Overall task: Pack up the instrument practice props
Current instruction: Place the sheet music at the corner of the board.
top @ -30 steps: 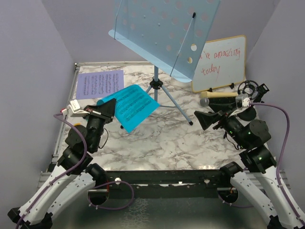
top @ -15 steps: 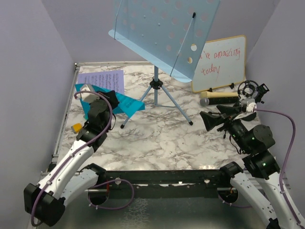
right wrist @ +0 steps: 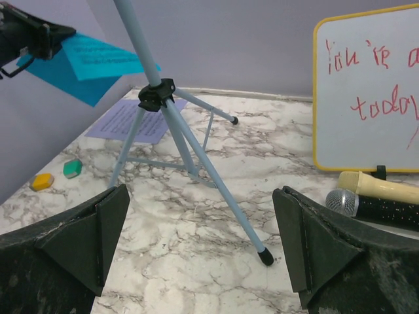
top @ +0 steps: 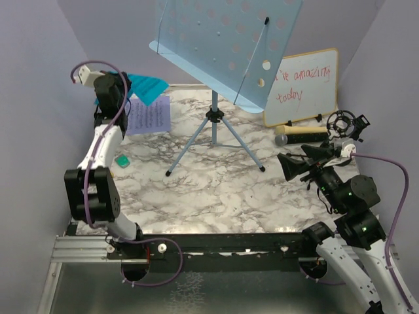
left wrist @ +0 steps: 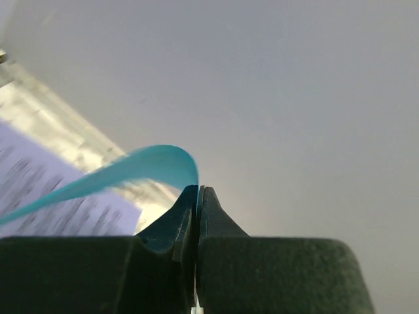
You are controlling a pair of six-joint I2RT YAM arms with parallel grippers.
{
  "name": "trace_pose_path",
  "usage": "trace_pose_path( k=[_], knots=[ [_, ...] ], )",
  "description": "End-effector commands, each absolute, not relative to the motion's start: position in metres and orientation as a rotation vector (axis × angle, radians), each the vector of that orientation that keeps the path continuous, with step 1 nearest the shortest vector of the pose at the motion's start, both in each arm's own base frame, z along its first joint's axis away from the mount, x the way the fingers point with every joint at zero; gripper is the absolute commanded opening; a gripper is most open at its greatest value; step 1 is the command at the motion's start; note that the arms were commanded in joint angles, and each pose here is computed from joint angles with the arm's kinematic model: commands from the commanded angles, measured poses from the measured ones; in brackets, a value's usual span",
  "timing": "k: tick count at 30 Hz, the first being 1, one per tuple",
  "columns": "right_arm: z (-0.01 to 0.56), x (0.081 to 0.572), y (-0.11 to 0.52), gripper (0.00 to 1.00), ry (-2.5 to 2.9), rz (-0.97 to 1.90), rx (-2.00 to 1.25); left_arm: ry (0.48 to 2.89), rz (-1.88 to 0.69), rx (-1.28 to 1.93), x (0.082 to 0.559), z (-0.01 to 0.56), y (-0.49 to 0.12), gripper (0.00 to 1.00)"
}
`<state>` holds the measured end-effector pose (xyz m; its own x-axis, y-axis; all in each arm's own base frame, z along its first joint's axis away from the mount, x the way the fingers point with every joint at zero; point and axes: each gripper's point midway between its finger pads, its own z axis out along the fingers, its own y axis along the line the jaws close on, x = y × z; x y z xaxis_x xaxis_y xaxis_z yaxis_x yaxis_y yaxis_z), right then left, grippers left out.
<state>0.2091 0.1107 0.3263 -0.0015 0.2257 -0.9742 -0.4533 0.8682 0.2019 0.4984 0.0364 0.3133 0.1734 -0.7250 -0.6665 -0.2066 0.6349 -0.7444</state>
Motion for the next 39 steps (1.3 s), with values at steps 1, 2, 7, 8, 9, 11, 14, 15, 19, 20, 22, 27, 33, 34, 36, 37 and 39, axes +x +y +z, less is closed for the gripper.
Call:
trace_pose_path(
  k=[1, 2, 7, 8, 9, 11, 14, 15, 19, 20, 22, 27, 33, 34, 36, 37, 39],
  knots=[
    [0.320, 0.211, 0.108, 1.00, 1.492, 0.517, -0.185, 1.330, -0.570, -0.714, 0.549, 0.359, 0.029, 0.00],
    [0.320, 0.211, 0.108, 1.00, 1.491, 0.515, -0.186, 1.329, -0.553, -0.704, 0.553, 0.359, 0.031, 0.00],
    [0.321, 0.210, 0.106, 1.00, 1.483, 0.504, -0.182, 1.385, -0.476, -0.739, 0.565, 0.311, 0.043, 0.00],
    [0.320, 0.211, 0.106, 1.00, 1.487, 0.502, -0.182, 1.400, -0.475, -0.756, 0.567, 0.297, 0.043, 0.00],
    [0.320, 0.212, 0.106, 1.00, 1.490, 0.501, -0.184, 1.418, -0.470, -0.774, 0.568, 0.282, 0.044, 0.00],
    [0.318, 0.213, 0.107, 1.00, 1.500, 0.500, -0.187, 1.445, -0.470, -0.809, 0.571, 0.253, 0.045, 0.00],
    [0.317, 0.215, 0.107, 1.00, 1.508, 0.494, -0.187, 1.473, -0.492, -0.889, 0.573, 0.214, 0.046, 0.00],
    [0.317, 0.215, 0.107, 1.00, 1.510, 0.493, -0.188, 1.475, -0.502, -0.918, 0.573, 0.203, 0.046, 0.00],
    [0.316, 0.214, 0.106, 1.00, 1.514, 0.489, -0.189, 1.431, -0.533, -1.072, 0.567, 0.172, 0.053, 0.00],
    [0.315, 0.213, 0.106, 1.00, 1.516, 0.489, -0.190, 1.414, -0.534, -1.104, 0.565, 0.168, 0.055, 0.00],
    [0.316, 0.213, 0.106, 1.00, 1.516, 0.490, -0.190, 1.378, -0.531, -1.162, 0.560, 0.162, 0.060, 0.00],
    [0.314, 0.215, 0.102, 1.00, 1.518, 0.472, -0.170, 1.311, -0.497, -1.241, 0.552, 0.154, 0.068, 0.00],
    [0.315, 0.215, 0.103, 1.00, 1.518, 0.475, -0.172, 1.245, -0.501, -1.319, 0.550, 0.147, 0.068, 0.00],
    [0.315, 0.215, 0.102, 1.00, 1.516, 0.475, -0.171, 1.228, -0.502, -1.335, 0.550, 0.145, 0.069, 0.00],
    [0.315, 0.214, 0.102, 1.00, 1.515, 0.475, -0.169, 1.198, -0.507, -1.365, 0.551, 0.143, 0.069, 0.00],
    [0.315, 0.214, 0.102, 1.00, 1.514, 0.475, -0.168, 1.186, -0.502, -1.379, 0.551, 0.140, 0.070, 0.00],
    [0.315, 0.214, 0.103, 1.00, 1.514, 0.478, -0.171, 1.168, -0.497, -1.395, 0.552, 0.137, 0.069, 0.00]
  ],
)
